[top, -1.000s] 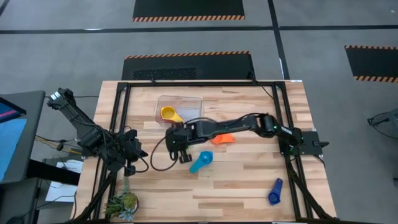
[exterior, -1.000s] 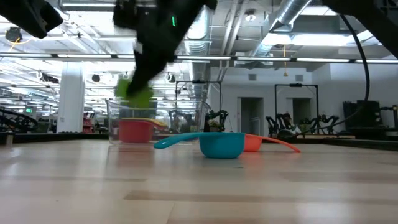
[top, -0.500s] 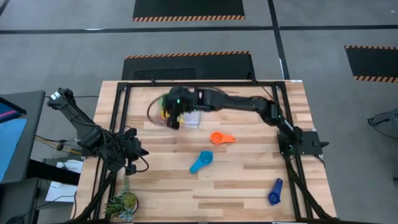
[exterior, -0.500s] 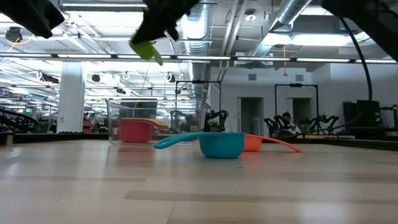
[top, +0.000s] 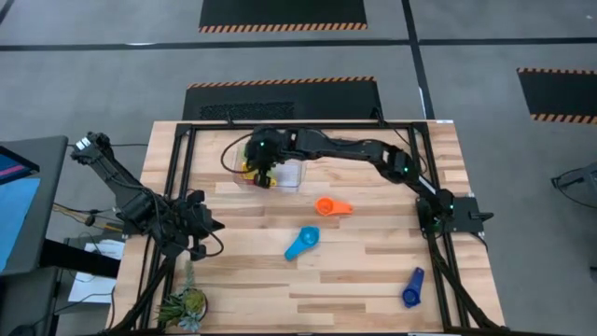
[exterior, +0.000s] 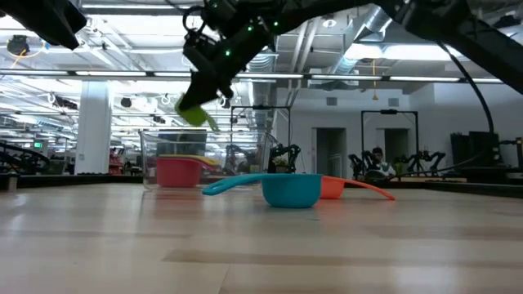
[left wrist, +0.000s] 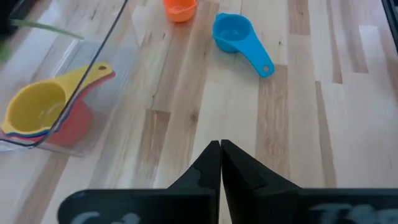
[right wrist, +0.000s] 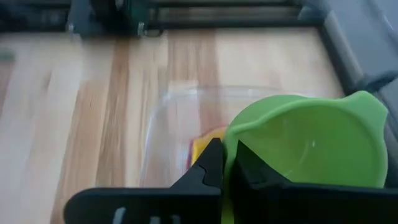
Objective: Nest measuring cups in basket
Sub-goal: Stack the green measuring cup on top of the yellow measuring cup in the transparent bin
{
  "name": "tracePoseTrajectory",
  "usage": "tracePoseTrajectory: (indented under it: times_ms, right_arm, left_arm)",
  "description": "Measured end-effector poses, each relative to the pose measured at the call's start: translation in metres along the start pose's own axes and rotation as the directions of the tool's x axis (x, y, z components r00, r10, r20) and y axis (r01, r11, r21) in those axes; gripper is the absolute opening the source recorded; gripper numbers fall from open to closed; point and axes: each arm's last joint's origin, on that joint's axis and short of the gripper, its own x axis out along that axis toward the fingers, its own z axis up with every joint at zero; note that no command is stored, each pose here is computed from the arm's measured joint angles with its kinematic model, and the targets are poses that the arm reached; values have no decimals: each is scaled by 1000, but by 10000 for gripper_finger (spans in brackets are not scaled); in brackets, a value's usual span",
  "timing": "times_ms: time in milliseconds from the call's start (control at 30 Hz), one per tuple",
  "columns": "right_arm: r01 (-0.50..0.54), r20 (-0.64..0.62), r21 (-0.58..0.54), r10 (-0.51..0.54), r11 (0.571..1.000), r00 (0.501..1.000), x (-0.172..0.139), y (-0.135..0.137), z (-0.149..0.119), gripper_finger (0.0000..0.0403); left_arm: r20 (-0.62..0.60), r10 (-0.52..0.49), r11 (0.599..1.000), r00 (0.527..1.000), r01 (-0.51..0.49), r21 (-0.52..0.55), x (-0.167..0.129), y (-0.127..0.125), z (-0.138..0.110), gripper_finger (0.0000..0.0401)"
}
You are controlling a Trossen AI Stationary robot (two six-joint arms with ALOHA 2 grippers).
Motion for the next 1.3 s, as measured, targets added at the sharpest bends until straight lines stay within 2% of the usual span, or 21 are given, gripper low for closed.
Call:
tracePoseTrajectory:
  times_ms: [267, 467, 567, 700, 867, 1133, 1300]
  right_arm:
    - [-4, -3, -39, 4, 999, 1000, 7, 2, -3, 14]
    - [-2, 1, -30, 2, 1000, 1000, 15, 1, -6, 14]
    - [-9, -61, 16, 10, 1000, 998, 24, 2, -18, 14]
    - [17, -16, -24, -17, 1000, 1000, 26, 1, -13, 14]
    - [13, -40, 1, -12, 1000, 999, 27, 1, -16, 14]
    - [-41, -54, -1, 41, 999, 998, 35, 3, -22, 14]
    - [-38, -36, -5, 38, 999, 999, 34, 3, -20, 33]
  left_arm:
    - [0, -2, 1000, 1000, 2, -26, 0, 0, 0, 0]
    - [0, -1, 1000, 1000, 1, -26, 0, 0, 0, 0]
    - [1, -2, 1000, 1000, 2, -26, 0, 0, 0, 0]
    - [1, -2, 1000, 1000, 2, -26, 0, 0, 0, 0]
    - [-1, -4, 1000, 1000, 4, -26, 0, 0, 0, 0]
    - [-14, -18, 1000, 1000, 18, -20, 0, -1, 0, 0]
    - [-14, -18, 1000, 1000, 18, -19, 0, -1, 0, 0]
